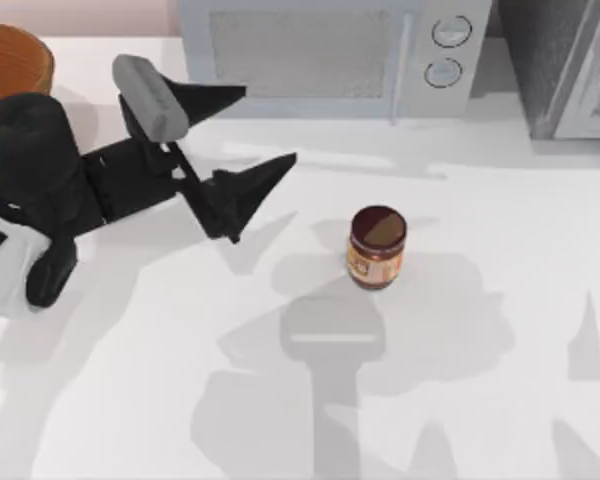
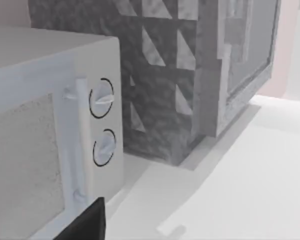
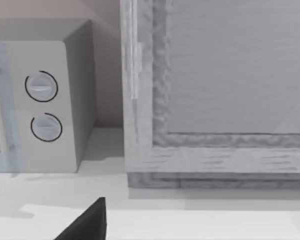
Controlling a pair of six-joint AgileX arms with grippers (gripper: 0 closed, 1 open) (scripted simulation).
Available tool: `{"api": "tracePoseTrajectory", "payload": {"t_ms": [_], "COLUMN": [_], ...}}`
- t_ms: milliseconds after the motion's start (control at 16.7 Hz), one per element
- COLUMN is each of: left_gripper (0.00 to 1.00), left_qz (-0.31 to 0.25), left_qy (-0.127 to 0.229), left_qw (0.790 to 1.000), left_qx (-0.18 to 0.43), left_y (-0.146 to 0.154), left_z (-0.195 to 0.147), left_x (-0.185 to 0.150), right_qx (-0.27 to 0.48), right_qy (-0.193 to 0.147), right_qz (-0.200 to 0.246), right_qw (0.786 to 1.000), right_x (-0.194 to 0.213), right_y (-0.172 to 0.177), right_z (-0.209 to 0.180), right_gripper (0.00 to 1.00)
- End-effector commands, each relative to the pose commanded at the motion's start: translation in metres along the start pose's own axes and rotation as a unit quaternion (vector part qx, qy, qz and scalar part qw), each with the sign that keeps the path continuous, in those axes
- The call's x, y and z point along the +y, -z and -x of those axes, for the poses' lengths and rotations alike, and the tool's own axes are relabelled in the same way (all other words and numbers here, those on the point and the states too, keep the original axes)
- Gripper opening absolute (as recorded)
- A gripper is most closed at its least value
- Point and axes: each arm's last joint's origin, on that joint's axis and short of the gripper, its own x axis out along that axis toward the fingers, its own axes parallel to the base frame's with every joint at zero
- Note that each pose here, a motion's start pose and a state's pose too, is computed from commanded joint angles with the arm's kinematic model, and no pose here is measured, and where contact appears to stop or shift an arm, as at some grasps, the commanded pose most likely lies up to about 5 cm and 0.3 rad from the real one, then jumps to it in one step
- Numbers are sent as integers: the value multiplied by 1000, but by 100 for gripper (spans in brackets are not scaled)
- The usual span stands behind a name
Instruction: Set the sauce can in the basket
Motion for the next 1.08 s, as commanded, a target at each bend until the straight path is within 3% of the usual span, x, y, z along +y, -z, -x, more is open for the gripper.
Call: {"api": "tracePoseTrajectory", "payload": {"t_ms": [240, 480, 660, 1080], "left_gripper": [100, 100, 100, 100], "left_qz": [0, 4, 3, 4], "left_qy": [98, 160, 180, 179], "left_qw": [995, 987, 984, 984], "left_qx": [-2, 1, 0, 1], "left_y": [67, 122, 139, 139], "left_z": [-34, -47, -49, -54], "left_x": [5, -1, -4, -5], "right_qx": [0, 0, 0, 0], "right_qy": [0, 0, 0, 0], "right_qz": [0, 0, 0, 0], "right_qw": [1000, 1000, 1000, 1000], "right_x": [0, 0, 0, 0], "right_y": [0, 0, 0, 0], "right_z": [0, 0, 0, 0], "right_gripper": [100, 100, 100, 100]}}
